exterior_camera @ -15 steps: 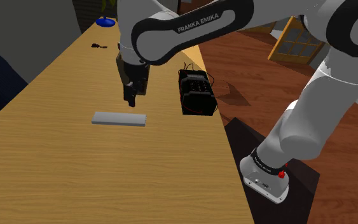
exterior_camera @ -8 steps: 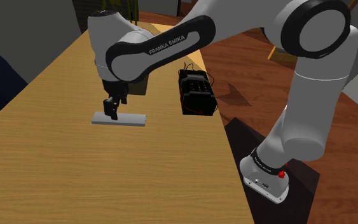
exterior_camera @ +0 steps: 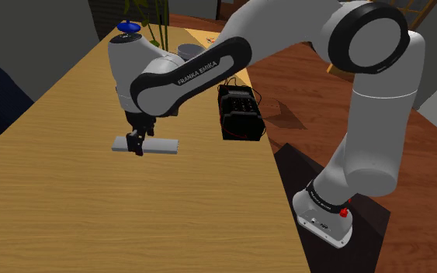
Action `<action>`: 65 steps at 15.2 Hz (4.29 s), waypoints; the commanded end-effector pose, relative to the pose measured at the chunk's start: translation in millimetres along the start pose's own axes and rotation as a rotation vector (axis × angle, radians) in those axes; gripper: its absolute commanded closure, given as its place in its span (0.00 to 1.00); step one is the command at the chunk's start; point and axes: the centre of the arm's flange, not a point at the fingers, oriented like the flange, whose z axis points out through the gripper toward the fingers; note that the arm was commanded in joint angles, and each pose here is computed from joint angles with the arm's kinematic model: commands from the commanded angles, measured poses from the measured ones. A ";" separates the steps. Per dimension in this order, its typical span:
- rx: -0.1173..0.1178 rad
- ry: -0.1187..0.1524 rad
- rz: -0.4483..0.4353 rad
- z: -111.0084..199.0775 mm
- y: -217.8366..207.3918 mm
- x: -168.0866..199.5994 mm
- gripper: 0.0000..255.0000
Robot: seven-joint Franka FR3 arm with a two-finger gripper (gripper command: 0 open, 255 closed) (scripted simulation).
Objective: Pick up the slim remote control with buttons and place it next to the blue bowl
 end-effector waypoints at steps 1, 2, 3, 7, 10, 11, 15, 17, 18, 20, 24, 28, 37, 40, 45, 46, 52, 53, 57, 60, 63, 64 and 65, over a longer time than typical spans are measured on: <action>0.000 0.001 0.000 3.6 -0.5 0.7 0.00; 0.000 0.001 0.000 3.6 -0.5 0.7 0.00; 0.000 0.001 0.000 3.6 -0.5 0.7 0.00; 0.000 0.001 0.000 3.6 -0.5 0.7 0.00; 0.000 0.001 0.000 3.6 -0.5 0.6 1.00; 0.000 0.001 0.000 3.5 -0.4 0.6 1.00; 0.000 0.001 0.000 3.8 -0.5 0.7 1.00; 0.000 0.001 0.000 3.6 -0.5 0.7 1.00; 0.000 0.001 0.000 -1.6 -0.6 0.7 1.00; 0.000 0.001 0.000 -12.2 -0.8 0.7 1.00; 0.000 0.001 0.000 -33.3 -1.2 0.7 1.00; 0.000 0.001 0.000 -54.4 -1.7 0.6 1.00; 0.000 0.001 0.000 -102.0 -2.6 0.6 1.00; 0.000 0.001 0.000 -117.8 -2.9 0.5 1.00; 0.000 0.001 0.000 -144.2 -3.5 0.5 1.00; 0.000 0.001 0.000 -149.5 -3.6 0.5 1.00; 0.000 0.001 0.000 -163.6 34.3 -10.3 1.00; 0.000 0.001 0.000 -163.9 47.0 -13.9 1.00; 0.000 0.001 0.000 -165.0 97.8 -28.2 1.00; 0.000 0.001 0.000 -165.8 135.9 -39.0 1.00; 0.000 0.001 0.000 -166.6 174.0 -49.7 1.00; 0.000 0.001 0.000 -166.9 186.7 -53.3 1.00; 0.000 0.001 0.000 -167.2 199.4 -56.9 1.00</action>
